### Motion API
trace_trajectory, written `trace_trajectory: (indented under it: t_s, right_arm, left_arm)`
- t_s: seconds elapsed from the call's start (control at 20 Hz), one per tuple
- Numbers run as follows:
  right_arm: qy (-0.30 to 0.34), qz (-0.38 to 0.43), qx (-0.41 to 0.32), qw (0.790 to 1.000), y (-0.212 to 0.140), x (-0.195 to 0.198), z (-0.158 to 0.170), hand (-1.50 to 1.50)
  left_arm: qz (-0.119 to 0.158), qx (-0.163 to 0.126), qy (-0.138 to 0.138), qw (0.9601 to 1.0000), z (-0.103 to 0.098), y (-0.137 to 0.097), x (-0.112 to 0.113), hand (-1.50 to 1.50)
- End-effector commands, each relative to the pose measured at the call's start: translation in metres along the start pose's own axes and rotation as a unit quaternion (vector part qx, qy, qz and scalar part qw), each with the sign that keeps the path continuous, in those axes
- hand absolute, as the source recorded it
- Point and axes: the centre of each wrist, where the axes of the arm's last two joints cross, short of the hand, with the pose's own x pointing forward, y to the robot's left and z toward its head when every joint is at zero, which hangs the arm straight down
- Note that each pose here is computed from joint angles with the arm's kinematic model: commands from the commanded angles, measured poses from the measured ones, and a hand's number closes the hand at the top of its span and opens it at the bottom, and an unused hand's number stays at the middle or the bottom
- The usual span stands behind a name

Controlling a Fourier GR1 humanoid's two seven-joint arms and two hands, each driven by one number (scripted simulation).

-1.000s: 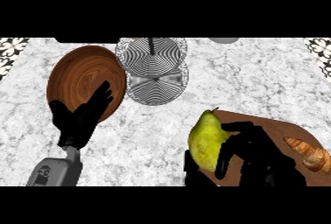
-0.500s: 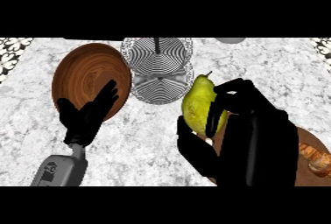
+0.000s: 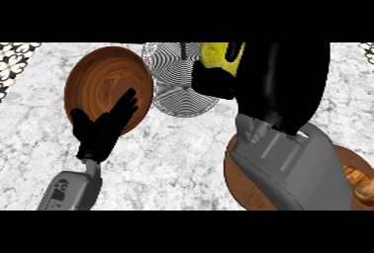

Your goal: Pick the pear from the cutting board and place it in the tiered basket

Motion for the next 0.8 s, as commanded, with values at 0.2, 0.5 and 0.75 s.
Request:
trace_trajectory:
  t_s: [0.2,0.5,0.75]
  right_arm:
    - [0.105,-0.019,0.020,0.994,0.022,0.054,-0.054,1.50]
    - [0.123,-0.039,0.034,0.991,0.064,0.043,-0.083,1.50]
    - [0.136,-0.181,0.014,0.974,0.064,0.029,-0.099,1.50]
  left_arm:
    - [0.003,-0.005,-0.008,1.0000,-0.011,-0.004,0.015,0.00]
    - [-0.006,-0.006,-0.009,0.9999,-0.006,-0.008,0.010,0.00]
    - [-0.009,-0.016,-0.017,0.9997,-0.013,-0.017,0.019,0.00]
